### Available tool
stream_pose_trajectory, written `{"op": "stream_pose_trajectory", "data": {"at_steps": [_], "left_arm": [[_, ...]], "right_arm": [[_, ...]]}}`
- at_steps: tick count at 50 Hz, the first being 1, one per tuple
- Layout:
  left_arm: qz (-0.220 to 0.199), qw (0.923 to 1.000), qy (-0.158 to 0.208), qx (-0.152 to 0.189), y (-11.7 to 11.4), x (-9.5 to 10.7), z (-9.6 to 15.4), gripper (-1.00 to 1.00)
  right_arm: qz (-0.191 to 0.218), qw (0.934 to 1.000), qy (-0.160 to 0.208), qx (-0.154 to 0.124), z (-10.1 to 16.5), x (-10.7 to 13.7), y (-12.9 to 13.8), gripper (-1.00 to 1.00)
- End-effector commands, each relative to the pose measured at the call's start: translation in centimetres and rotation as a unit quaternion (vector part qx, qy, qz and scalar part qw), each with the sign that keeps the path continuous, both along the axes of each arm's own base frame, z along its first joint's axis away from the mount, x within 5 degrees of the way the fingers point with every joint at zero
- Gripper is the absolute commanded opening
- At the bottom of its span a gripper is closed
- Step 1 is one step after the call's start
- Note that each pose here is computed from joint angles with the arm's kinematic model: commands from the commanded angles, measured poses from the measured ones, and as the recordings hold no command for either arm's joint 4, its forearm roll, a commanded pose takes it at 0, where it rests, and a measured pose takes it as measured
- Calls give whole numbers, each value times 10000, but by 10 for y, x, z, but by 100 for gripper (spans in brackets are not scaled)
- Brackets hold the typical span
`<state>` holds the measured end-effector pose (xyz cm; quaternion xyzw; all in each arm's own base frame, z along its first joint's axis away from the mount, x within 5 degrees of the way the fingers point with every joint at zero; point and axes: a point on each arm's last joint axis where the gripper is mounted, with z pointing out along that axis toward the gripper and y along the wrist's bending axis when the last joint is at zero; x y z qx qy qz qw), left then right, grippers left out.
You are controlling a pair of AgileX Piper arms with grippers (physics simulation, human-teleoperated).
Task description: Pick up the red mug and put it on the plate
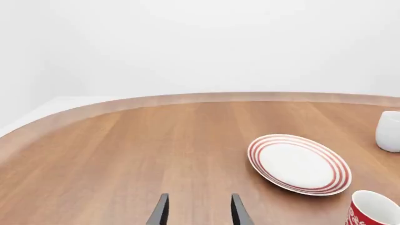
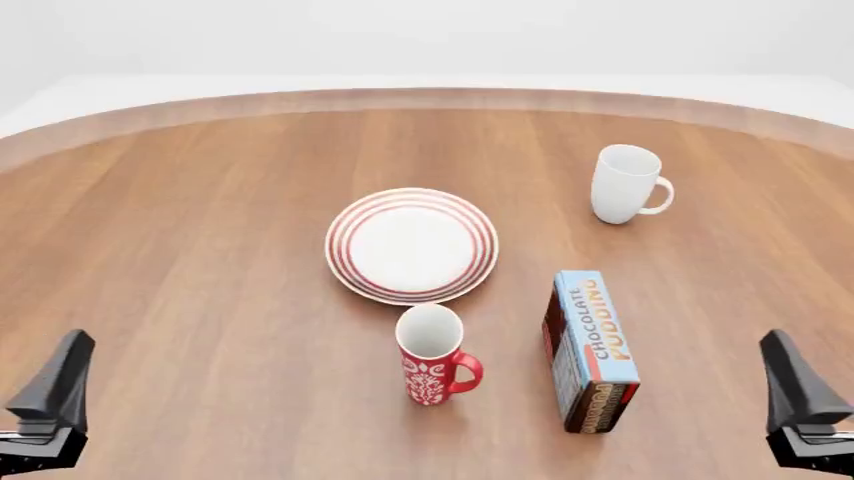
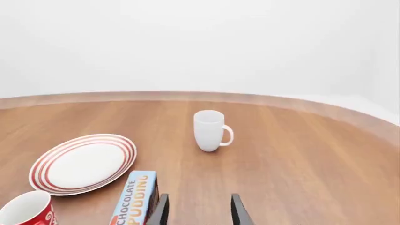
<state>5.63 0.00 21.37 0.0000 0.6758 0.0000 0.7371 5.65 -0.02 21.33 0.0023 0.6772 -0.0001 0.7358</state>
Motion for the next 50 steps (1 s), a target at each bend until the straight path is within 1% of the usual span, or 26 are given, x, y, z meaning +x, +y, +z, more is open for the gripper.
{"op": "stream_pose_trajectory", "data": {"at_steps": [1,6,10,12,14,15,16,18,20,21,25,26,27,28,29,30,32,35,37,38,40,42,46,47,50], "left_arm": [[0,10000,4,0,0,0,1,100],[0,10000,4,0,0,0,1,100],[0,10000,4,0,0,0,1,100],[0,10000,4,0,0,0,1,100],[0,10000,4,0,0,0,1,100],[0,10000,4,0,0,0,1,100],[0,10000,4,0,0,0,1,100],[0,10000,4,0,0,0,1,100],[0,10000,4,0,0,0,1,100],[0,10000,4,0,0,0,1,100],[0,10000,4,0,0,0,1,100],[0,10000,4,0,0,0,1,100],[0,10000,4,0,0,0,1,100],[0,10000,4,0,0,0,1,100],[0,10000,4,0,0,0,1,100],[0,10000,4,0,0,0,1,100],[0,10000,4,0,0,0,1,100],[0,10000,4,0,0,0,1,100],[0,10000,4,0,0,0,1,100],[0,10000,4,0,0,0,1,100],[0,10000,4,0,0,0,1,100],[0,10000,4,0,0,0,1,100],[0,10000,4,0,0,0,1,100],[0,10000,4,0,0,0,1,100],[0,10000,4,0,0,0,1,100]], "right_arm": [[-37,9999,67,65,0,1,0,100],[-48,9999,62,120,1,0,-1,100],[-27,9999,56,109,5,0,0,100],[55,10000,21,69,10,-2,1,100],[204,9998,32,-64,15,-3,2,100],[267,9996,20,-86,19,-4,3,100],[283,9995,-22,-161,25,-5,3,100],[451,9989,-74,-132,36,-8,5,100],[656,9975,-114,-231,48,-12,6,100],[759,9968,-118,-235,55,-13,7,100],[1070,9935,-130,-373,72,-13,10,100],[1186,9919,-121,-437,77,-13,11,100],[1284,9908,-153,-404,87,-14,12,100],[1400,9892,-81,-419,90,-11,13,100],[1551,9864,-70,-534,96,-11,15,100],[1605,9852,-70,-592,101,-10,16,100],[1768,9822,13,-635,110,-8,18,100],[1826,9806,92,-701,120,-7,20,100],[1888,9781,169,-859,122,-4,21,100],[1933,9769,210,-888,123,-3,22,100],[1992,9760,266,-843,126,-3,23,100],[2045,9741,336,-903,134,-3,24,100],[2114,9721,417,-929,144,-2,25,100],[2171,9699,475,-998,149,0,27,100],[2225,9683,550,-996,157,2,28,100]]}}
